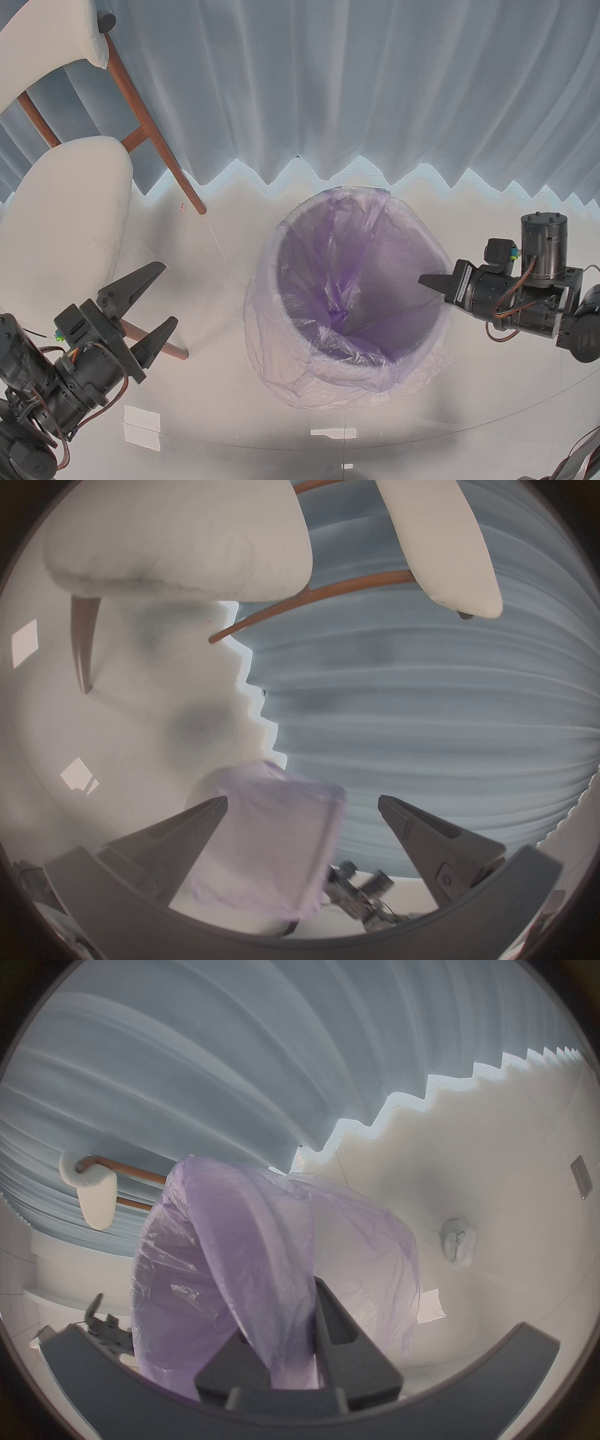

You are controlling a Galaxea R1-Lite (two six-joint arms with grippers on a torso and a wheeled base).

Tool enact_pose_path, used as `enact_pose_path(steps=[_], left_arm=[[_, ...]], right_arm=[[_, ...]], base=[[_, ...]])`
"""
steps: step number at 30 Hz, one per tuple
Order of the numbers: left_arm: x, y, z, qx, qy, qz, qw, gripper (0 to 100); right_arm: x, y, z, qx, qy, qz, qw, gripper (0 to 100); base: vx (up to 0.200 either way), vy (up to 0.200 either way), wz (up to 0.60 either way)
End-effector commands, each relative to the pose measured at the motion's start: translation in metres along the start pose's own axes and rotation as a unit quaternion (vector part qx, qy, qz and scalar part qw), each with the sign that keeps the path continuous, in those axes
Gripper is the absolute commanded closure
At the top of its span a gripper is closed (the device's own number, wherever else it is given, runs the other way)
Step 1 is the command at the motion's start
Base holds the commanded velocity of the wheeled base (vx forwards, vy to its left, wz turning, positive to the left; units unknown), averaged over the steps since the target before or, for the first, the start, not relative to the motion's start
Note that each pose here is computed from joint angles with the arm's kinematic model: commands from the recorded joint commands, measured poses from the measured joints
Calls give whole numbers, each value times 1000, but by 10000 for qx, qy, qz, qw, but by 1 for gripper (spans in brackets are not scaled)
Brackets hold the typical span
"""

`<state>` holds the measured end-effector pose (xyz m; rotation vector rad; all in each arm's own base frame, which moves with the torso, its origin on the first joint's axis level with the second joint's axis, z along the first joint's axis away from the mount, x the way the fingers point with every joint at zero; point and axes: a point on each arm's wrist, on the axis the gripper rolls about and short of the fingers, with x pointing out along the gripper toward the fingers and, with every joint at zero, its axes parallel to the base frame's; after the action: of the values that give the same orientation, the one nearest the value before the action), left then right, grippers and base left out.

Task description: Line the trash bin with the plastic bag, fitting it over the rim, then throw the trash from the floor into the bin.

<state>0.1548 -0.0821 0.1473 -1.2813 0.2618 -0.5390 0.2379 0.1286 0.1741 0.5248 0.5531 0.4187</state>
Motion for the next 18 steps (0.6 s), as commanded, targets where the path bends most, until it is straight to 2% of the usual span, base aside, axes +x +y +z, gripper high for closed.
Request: enact_pose_path(steps=[1, 6, 10, 18], left_arm=[[-26, -14, -2, -63, -5, -388, 9992, 0], [-31, -17, 3, 16, -139, -436, 9989, 0], [-33, -18, 3, 48, -156, -463, 9988, 0], [-41, -17, 2, 66, -200, -220, 9995, 0]], right_arm=[[44, -19, -16, -2, 275, -269, 9993, 100], [68, -30, -25, -215, 129, -539, 9982, 100], [79, -34, -27, -225, 40, -533, 9983, 100], [113, -48, -27, -181, -79, -839, 9963, 100]], base=[[0, 0, 0], [0, 0, 0], [0, 0, 0], [0, 0, 0]])
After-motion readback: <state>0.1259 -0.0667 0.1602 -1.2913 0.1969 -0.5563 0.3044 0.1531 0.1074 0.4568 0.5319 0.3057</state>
